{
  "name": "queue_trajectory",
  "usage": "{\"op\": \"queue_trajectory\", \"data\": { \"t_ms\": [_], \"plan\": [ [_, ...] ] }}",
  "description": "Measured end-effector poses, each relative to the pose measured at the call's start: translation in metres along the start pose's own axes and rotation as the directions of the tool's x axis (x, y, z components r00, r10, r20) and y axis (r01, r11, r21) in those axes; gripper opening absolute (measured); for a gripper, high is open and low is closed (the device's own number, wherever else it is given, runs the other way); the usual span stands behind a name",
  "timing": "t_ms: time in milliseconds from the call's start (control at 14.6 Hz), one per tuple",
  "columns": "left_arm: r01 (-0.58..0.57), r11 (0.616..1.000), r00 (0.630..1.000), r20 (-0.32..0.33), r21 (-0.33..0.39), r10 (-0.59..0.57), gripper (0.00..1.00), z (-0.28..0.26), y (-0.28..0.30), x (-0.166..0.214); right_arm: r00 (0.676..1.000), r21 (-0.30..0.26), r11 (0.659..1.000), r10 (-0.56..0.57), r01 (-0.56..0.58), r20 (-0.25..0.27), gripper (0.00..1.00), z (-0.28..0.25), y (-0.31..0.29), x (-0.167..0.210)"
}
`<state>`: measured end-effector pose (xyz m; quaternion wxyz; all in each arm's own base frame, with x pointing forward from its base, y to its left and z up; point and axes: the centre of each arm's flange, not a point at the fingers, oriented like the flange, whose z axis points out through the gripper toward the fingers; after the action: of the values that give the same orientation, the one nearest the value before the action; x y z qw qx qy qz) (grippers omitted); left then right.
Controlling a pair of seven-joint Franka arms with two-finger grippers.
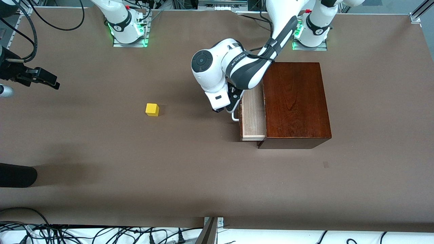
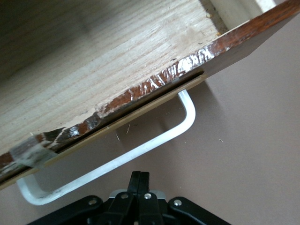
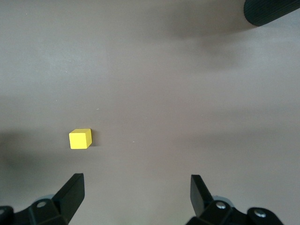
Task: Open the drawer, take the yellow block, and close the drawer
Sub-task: 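Push the drawer shut into the box with the left gripper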
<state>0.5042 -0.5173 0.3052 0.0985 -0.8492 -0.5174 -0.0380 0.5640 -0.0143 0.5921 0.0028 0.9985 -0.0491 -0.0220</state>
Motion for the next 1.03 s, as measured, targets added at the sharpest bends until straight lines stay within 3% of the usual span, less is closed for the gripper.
{"op": "queue_trajectory", "data": {
  "t_ms": [618, 1030],
  "plan": [
    [-0.016, 1.000, 1.000, -0.006, 0.017, 0.016, 0.01, 0.006, 0.002, 0.011, 1.000, 0.000, 1.000, 0.000, 0.000, -0.002, 1.00, 0.001, 0.000, 0.001],
    [-0.050, 0.997, 0.999, -0.010, 0.055, 0.051, 0.01, 0.010, -0.006, 0.042, 1.000, 0.000, 1.000, 0.000, 0.000, -0.003, 1.00, 0.001, 0.000, 0.001]
  ]
}}
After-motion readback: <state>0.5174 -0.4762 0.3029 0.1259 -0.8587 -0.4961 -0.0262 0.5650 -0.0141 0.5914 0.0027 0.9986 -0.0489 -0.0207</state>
